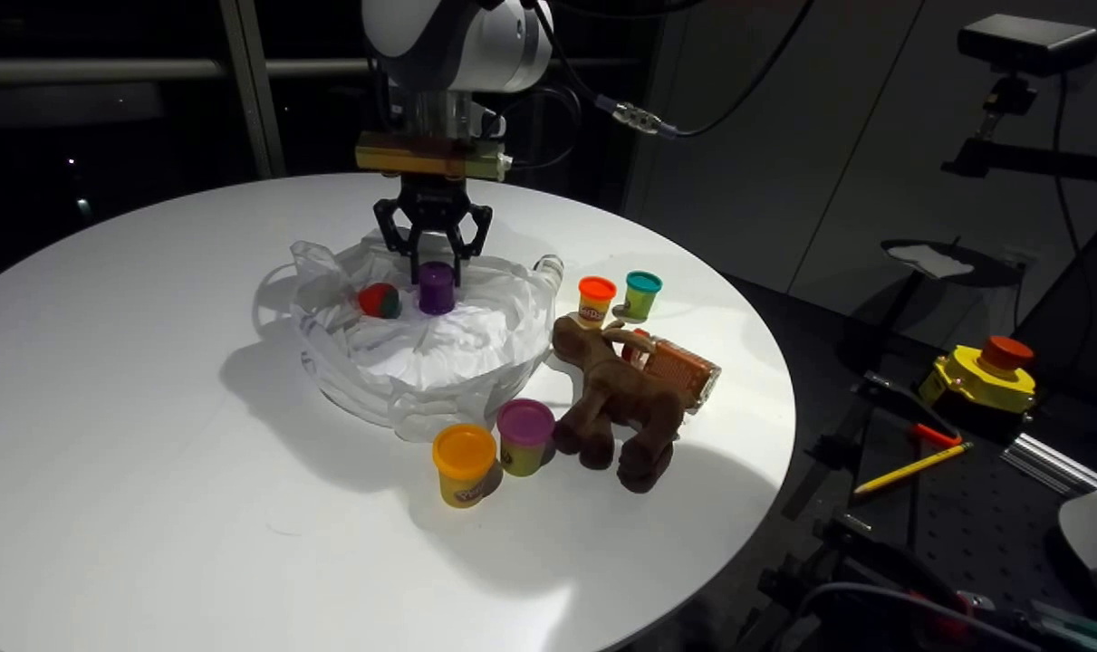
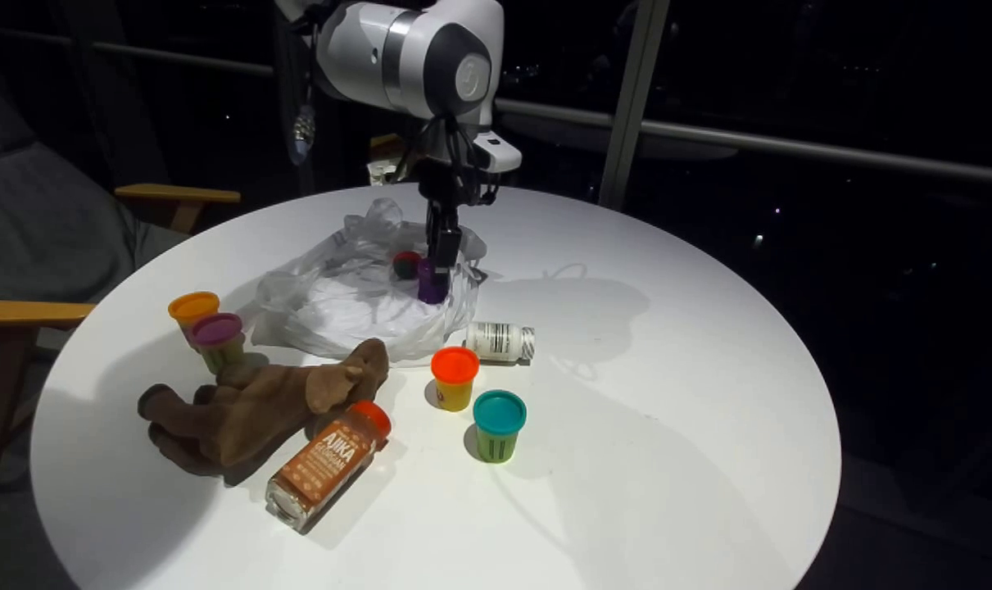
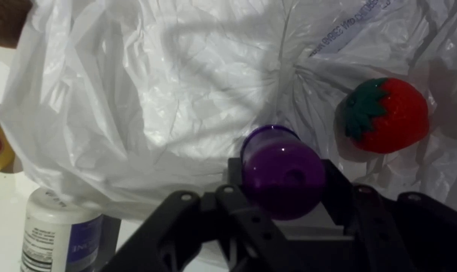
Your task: Remove all the contents from the white plastic bag and put them on the table
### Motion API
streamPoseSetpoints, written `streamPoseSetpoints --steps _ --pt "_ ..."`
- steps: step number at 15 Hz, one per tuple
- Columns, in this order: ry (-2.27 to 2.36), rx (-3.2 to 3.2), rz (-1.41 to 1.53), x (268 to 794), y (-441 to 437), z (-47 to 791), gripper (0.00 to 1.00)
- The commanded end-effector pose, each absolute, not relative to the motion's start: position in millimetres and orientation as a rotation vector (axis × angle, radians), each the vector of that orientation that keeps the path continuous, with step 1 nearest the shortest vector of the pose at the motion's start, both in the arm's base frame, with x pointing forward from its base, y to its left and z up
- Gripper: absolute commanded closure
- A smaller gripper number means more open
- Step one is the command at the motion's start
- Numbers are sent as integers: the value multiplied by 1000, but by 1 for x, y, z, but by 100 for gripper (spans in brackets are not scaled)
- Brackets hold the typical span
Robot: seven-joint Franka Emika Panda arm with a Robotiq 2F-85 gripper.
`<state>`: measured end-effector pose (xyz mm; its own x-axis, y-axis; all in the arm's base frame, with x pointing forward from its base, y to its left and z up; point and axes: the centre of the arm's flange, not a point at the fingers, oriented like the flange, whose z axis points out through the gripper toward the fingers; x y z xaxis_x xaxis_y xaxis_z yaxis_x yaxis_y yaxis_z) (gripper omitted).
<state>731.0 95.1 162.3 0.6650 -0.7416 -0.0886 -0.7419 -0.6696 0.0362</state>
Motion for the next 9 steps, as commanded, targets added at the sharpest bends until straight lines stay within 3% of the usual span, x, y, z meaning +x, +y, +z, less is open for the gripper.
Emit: streamPoseSetpoints --steps 1,9 --pt "1273 -2879 145 743 96 174 75" --pt "1273 -2790 18 679 86 270 75"
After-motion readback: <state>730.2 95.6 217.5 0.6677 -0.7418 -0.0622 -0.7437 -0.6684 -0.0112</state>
